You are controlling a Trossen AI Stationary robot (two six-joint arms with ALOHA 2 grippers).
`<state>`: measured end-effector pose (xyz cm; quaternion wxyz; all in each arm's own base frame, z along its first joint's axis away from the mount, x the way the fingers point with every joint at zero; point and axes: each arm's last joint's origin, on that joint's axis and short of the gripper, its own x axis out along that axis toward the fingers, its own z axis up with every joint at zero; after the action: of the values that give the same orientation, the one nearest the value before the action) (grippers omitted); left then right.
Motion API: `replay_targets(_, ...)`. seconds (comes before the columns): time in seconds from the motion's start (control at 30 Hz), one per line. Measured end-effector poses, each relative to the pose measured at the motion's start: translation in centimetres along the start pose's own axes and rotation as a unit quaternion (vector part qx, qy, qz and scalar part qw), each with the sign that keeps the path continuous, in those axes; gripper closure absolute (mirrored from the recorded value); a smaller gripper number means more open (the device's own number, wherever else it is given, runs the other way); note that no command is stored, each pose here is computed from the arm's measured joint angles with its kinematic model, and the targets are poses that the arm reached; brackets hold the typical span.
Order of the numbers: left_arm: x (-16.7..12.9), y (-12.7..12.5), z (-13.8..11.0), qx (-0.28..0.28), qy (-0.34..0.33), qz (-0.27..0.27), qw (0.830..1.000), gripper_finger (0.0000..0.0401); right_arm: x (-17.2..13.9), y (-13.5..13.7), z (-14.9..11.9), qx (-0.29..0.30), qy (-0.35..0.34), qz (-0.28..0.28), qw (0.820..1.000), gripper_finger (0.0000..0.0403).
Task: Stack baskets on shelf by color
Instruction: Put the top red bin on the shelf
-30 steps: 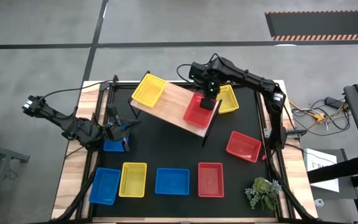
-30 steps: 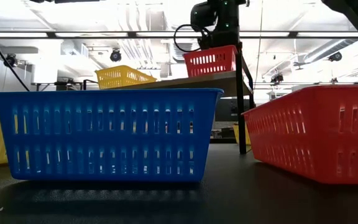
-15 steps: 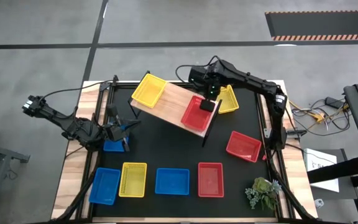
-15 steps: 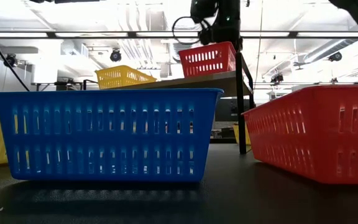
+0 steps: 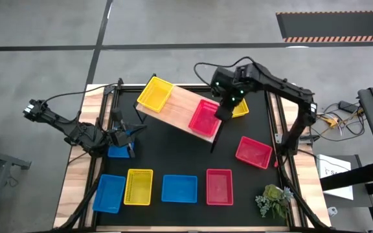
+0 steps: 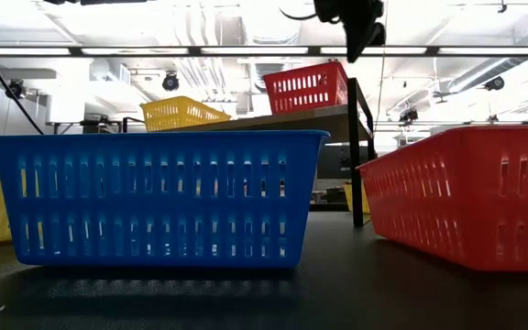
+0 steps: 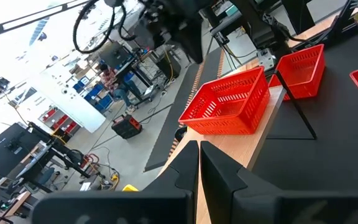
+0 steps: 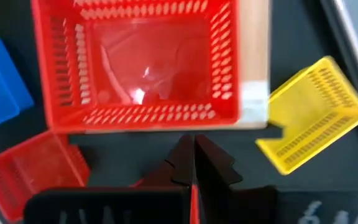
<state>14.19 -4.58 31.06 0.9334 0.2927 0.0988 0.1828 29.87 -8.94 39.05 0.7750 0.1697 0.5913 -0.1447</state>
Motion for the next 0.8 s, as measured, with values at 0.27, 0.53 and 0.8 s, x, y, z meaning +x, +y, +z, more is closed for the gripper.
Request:
replay_targets(0.27, 0.1, -0.1, 0.0, 0.002, 0.002, -0.001, 1.0, 0.0401, 4.1, 2.8, -1.7, -0.035, 0.076, 0.0, 0.996, 0.0394)
replay_targets(0.53, 0.2, -0.2, 0.0, 0.004, 0.003, -0.002, 1.0, 0.0401, 6.8, 3.1, -1.3, -0.05, 0.055, 0.001, 0.997, 0.0394)
replay_targets(0.8, 0.2, -0.2, 0.0, 0.004, 0.003, -0.002, 1.0, 0.0401, 6.6, 3.2, -0.7, -0.058, 0.024, -0.005, 0.998, 0.0394)
